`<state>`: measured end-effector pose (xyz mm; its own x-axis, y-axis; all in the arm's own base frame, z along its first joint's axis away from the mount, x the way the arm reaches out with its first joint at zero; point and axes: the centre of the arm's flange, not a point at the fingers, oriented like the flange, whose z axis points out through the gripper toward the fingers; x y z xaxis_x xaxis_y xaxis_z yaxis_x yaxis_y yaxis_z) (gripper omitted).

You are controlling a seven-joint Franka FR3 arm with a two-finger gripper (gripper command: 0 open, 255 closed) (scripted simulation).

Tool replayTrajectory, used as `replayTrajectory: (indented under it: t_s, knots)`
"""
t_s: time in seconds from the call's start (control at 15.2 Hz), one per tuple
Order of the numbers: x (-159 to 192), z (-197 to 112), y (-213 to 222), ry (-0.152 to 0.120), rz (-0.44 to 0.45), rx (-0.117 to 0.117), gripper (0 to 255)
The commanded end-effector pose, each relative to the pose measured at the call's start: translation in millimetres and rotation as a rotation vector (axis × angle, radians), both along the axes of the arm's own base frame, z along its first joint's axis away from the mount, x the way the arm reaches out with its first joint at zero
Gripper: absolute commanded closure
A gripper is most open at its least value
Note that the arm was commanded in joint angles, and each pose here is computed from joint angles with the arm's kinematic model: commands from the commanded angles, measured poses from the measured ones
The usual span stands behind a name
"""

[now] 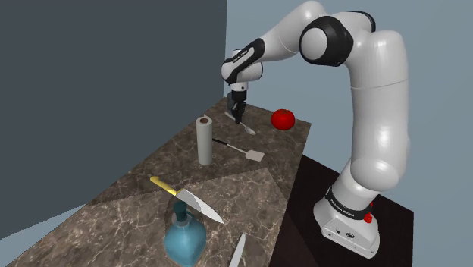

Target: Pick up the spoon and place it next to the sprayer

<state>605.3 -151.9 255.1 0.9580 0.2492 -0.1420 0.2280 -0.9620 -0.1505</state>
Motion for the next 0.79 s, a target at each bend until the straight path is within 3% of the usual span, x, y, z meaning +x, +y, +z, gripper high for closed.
replayTrajectory:
  t_s: [0.0,0.2,0.73]
  knots:
    - [1.0,-10.3,-0.7,0.0,0.0,0.0,255]
    - [1.0,-29.5,-0.7,0.0,0.0,0.0,255]
    - [1.0,-29.5,-0.7,0.0,0.0,0.0,255]
